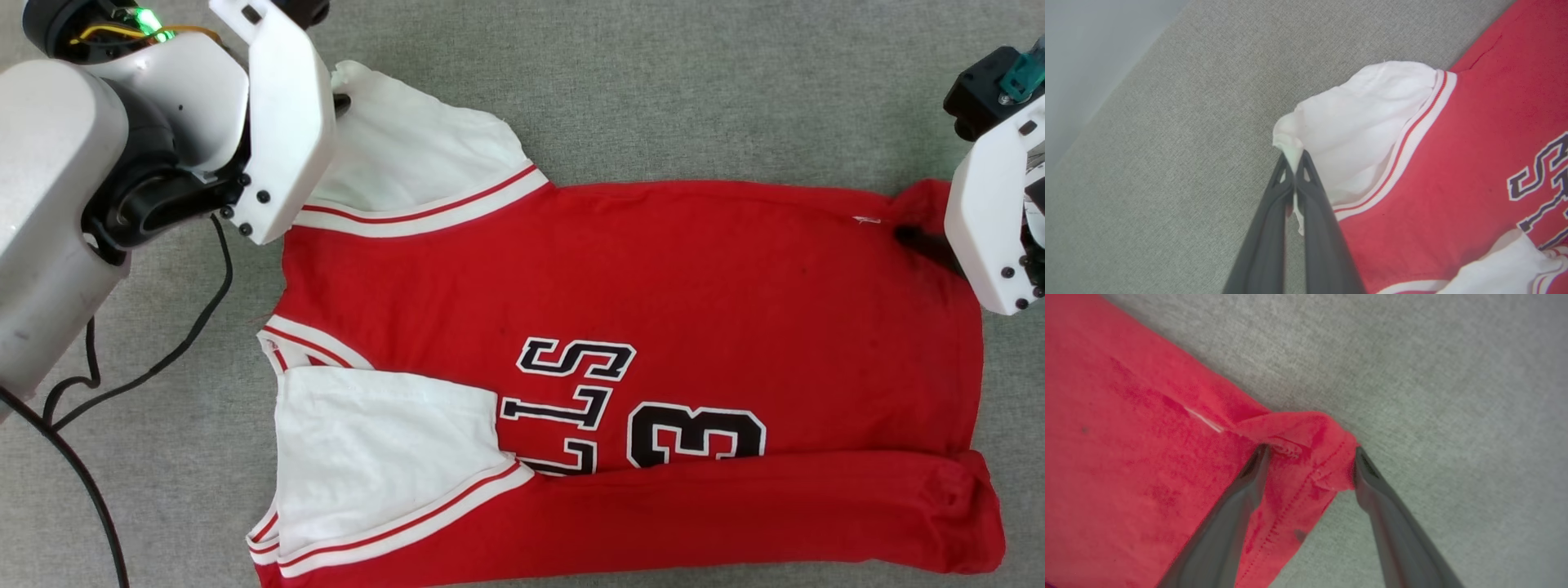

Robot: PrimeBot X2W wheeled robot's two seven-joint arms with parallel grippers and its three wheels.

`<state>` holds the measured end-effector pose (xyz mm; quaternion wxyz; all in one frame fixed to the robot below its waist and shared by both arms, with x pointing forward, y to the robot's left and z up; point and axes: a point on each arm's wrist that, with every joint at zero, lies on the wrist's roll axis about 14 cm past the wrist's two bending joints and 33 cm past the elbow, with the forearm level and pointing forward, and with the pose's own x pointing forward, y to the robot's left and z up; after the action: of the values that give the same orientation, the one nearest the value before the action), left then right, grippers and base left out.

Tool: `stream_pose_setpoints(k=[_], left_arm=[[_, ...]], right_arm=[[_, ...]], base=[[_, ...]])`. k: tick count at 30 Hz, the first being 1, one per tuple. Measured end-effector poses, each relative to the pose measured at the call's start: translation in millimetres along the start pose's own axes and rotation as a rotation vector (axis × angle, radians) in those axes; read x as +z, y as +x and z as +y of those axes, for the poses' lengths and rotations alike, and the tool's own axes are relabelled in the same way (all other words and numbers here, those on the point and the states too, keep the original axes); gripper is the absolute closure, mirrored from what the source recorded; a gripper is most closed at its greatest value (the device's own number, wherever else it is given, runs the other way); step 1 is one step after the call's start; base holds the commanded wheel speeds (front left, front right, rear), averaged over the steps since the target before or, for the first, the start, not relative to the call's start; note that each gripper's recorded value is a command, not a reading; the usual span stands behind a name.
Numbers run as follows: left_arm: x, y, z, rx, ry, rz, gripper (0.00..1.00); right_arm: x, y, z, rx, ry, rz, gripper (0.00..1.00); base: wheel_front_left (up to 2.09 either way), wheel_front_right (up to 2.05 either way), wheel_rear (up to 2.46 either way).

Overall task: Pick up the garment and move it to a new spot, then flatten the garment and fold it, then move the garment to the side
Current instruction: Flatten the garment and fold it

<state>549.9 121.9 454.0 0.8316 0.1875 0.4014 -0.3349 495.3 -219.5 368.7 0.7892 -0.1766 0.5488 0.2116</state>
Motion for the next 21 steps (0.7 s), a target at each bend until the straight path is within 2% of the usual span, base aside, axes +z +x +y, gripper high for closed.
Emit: stream_pose_setpoints(k=[2, 3, 4, 5, 10, 15, 20, 21], left_arm=[[-4, 3, 1, 0.0, -0.005, 0.005, 1.0], [-4, 3, 2, 0.002, -0.008, 0.002, 1.0], [-4, 2, 2, 0.003, -0.009, -0.002, 1.0], [-2, 1, 3, 0.006, -0.01, -0.011, 1.0], [3, -13, 2, 0.023, -0.02, -0.062, 1.0], [6, -39, -6, 0.036, -0.015, -0.111, 1.0], [-7, -67, -21, 0.037, -0.013, -0.134, 1.0], [-17, -81, -33, 0.039, -0.009, -0.141, 1.0]], right_arm=[[-2, 7, 3, 0.014, -0.002, 0.009, 0.0], [-2, 9, 4, 0.017, -0.004, 0.005, 0.57], [0, 9, 4, 0.016, -0.003, -0.009, 0.94], [0, 8, 4, 0.019, 0.007, -0.025, 1.0], [16, -6, 7, 0.022, 0.03, -0.156, 1.0], [31, -39, 10, 0.015, 0.04, -0.309, 1.0], [21, -66, 24, 0.023, 0.022, -0.38, 1.0], [13, -81, 27, 0.015, 0.014, -0.413, 1.0]], base=[[0.0, 0.0, 0.0], [0.0, 0.0, 0.0], [0.0, 0.0, 0.0], [0.0, 0.0, 0.0], [0.0, 0.0, 0.0], [0.0, 0.0, 0.0], [0.0, 0.0, 0.0], [0.0, 0.0, 0.0]])
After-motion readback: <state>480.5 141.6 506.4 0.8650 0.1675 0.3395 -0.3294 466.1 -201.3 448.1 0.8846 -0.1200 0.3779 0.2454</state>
